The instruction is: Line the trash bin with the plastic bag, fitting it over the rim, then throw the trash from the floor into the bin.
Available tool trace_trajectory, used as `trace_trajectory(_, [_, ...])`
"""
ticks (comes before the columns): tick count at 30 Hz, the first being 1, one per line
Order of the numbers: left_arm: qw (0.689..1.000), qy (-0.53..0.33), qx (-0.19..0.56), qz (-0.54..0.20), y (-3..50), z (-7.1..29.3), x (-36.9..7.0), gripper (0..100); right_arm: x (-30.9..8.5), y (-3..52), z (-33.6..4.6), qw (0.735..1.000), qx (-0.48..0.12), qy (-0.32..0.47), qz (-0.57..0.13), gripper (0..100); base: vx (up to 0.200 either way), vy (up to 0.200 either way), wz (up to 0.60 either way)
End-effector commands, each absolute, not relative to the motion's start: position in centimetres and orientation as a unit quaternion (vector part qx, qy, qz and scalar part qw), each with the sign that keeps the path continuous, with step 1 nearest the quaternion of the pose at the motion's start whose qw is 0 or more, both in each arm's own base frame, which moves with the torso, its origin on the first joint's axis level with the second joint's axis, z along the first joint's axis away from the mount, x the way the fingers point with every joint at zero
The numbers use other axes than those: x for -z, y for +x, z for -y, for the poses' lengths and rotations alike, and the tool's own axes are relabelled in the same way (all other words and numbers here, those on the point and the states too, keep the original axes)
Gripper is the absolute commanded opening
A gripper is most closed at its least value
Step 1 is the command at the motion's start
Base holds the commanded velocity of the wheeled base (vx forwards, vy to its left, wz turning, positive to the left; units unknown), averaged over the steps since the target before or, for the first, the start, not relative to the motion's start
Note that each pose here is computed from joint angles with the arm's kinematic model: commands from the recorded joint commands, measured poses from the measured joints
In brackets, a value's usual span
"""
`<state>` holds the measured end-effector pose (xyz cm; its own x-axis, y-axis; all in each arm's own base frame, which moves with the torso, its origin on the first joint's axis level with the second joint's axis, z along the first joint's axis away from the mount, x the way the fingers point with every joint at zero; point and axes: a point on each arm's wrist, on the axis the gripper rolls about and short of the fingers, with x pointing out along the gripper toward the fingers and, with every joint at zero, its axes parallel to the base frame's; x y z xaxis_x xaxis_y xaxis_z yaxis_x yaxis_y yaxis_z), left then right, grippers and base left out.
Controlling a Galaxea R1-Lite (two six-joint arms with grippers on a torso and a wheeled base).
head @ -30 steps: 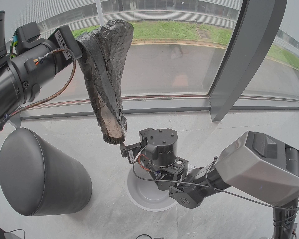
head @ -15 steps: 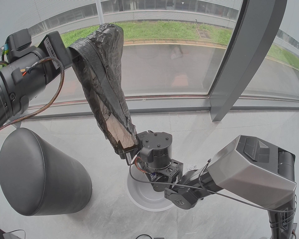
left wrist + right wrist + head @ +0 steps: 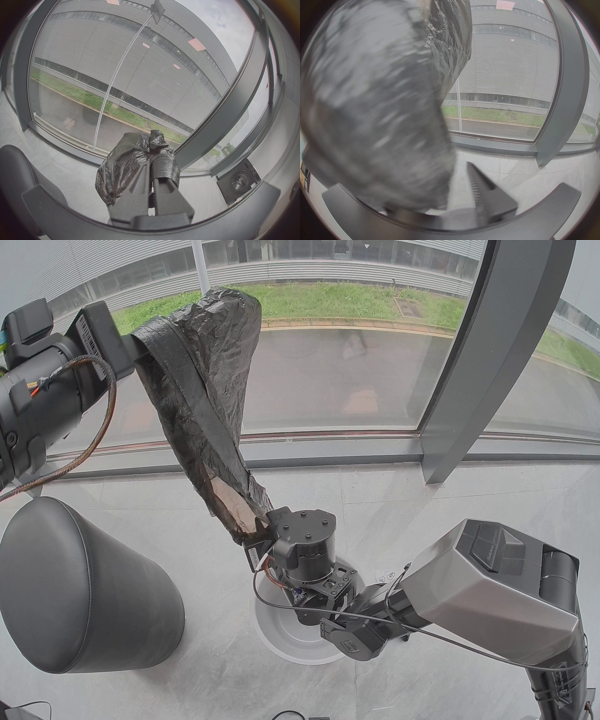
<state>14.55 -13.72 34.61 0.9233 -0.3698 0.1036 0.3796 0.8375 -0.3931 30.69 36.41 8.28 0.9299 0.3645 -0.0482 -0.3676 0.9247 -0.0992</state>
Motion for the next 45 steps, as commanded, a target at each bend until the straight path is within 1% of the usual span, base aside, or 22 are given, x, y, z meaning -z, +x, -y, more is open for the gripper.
trace_trajectory(1, [0.958, -0.210, 0.195, 0.016, 14.3, 13.4, -34.8, 0, -8.0, 30.5, -36.6, 0.980, -0.189, -0.055, -0.016, 0, 0.000, 0.000, 0.00])
trace_trajectory(7, [0.958, -0.209, 0.193, 0.016, 14.4, 13.4, -34.8, 0, -8.5, 29.1, -36.1, 0.978, -0.198, -0.062, -0.024, 0, 0.000, 0.000, 0.00])
trace_trajectory(9, [0.959, -0.208, 0.190, 0.015, 14.6, 13.3, -34.7, 0, -9.1, 27.8, -34.6, 0.973, -0.213, -0.076, -0.042, 0, 0.000, 0.000, 0.00])
trace_trajectory(11, [0.960, -0.205, 0.189, 0.012, 14.8, 13.3, -34.5, 0, -9.2, 27.3, -34.1, 0.970, -0.223, -0.080, -0.047, 0, 0.000, 0.000, 0.00])
trace_trajectory(12, [0.961, -0.199, 0.192, 0.005, 15.0, 13.1, -33.9, 0, -9.9, 26.2, -32.7, 0.961, -0.256, -0.088, -0.060, 0, 0.000, 0.000, 0.00])
trace_trajectory(15, [0.961, -0.193, 0.198, -0.010, 15.3, 12.9, -33.0, 0, -10.6, 25.0, -31.1, 0.948, -0.291, -0.096, -0.082, 0, 0.000, 0.000, 0.00])
trace_trajectory(19, [0.957, -0.200, 0.206, -0.038, 15.9, 12.7, -31.6, 0, -11.6, 24.4, -29.1, 0.934, -0.329, -0.083, -0.111, 0, 0.000, 0.000, 0.00])
trace_trajectory(21, [0.955, -0.200, 0.213, -0.052, 16.1, 12.4, -30.9, 0, -12.3, 24.0, -28.2, 0.921, -0.359, -0.073, -0.133, 0, 0.000, 0.000, 0.00])
trace_trajectory(23, [0.953, -0.201, 0.215, -0.066, 16.6, 11.9, -30.1, 0, -13.2, 23.3, -27.0, 0.899, -0.397, -0.065, -0.174, 0, 0.000, 0.000, 0.00])
trace_trajectory(26, [0.953, -0.201, 0.215, -0.066, 16.6, 11.9, -30.1, 0, -13.2, 23.3, -27.0, 0.899, -0.397, -0.065, -0.174, 0, 0.000, 0.000, 0.00])
trace_trajectory(27, [0.944, -0.217, 0.228, -0.094, 16.8, 11.1, -28.9, 0, -14.9, 21.9, -24.8, 0.842, -0.468, -0.047, -0.264, 0, 0.000, 0.000, 0.00])
trace_trajectory(28, [0.941, -0.223, 0.233, -0.099, 16.8, 11.0, -28.8, 0, -15.1, 21.7, -24.5, 0.833, -0.477, -0.045, -0.278, 0, 0.000, 0.000, 0.00])
trace_trajectory(29, [0.941, -0.223, 0.233, -0.099, 16.8, 11.0, -28.8, 0, -15.1, 21.7, -24.5, 0.833, -0.477, -0.045, -0.278, 0, 0.000, 0.000, 0.00])
trace_trajectory(30, [0.933, -0.238, 0.245, -0.112, 16.8, 10.9, -28.5, 0, -15.1, 21.2, -24.1, 0.816, -0.489, -0.046, -0.306, 0, 0.000, 0.000, 0.00])
trace_trajectory(32, [0.930, -0.243, 0.248, -0.118, 16.8, 10.8, -28.4, 0, -15.2, 21.1, -23.9, 0.810, -0.492, -0.047, -0.315, 0, 0.000, 0.000, 0.00])
trace_trajectory(33, [0.924, -0.250, 0.256, -0.136, 16.7, 10.7, -28.1, 0, -15.2, 20.7, -23.4, 0.795, -0.500, -0.045, -0.341, 0, 0.000, 0.000, 0.00])
trace_trajectory(36, [0.915, -0.257, 0.265, -0.164, 16.6, 10.7, -27.6, 0, -15.2, 20.2, -22.6, 0.763, -0.516, -0.036, -0.389, 0, 0.000, 0.000, 0.00])
trace_trajectory(37, [0.914, -0.258, 0.266, -0.166, 16.6, 10.7, -27.6, 0, -15.2, 20.1, -22.5, 0.759, -0.518, -0.034, -0.393, 0, 0.000, 0.000, 0.00])
trace_trajectory(38, [0.908, -0.262, 0.271, -0.180, 16.5, 10.7, -27.2, 0, -15.2, 19.9, -22.1, 0.743, -0.525, -0.029, -0.415, 0, 0.000, 0.000, 0.00])
trace_trajectory(39, [0.907, -0.263, 0.273, -0.183, 16.5, 10.7, -27.1, 0, -15.2, 19.8, -22.0, 0.739, -0.526, -0.027, -0.420, 0, 0.000, 0.000, 0.00])
trace_trajectory(40, [0.903, -0.265, 0.277, -0.195, 16.5, 10.8, -26.7, 0, -15.4, 19.5, -21.6, 0.725, -0.534, -0.014, -0.435, 0, 0.000, 0.000, 0.00])
trace_trajectory(45, [0.894, -0.272, 0.280, -0.222, 16.5, 10.9, -25.6, 0, -16.3, 18.5, -20.9, 0.691, -0.554, 0.031, -0.463, 0, 0.000, 0.000, 0.00])
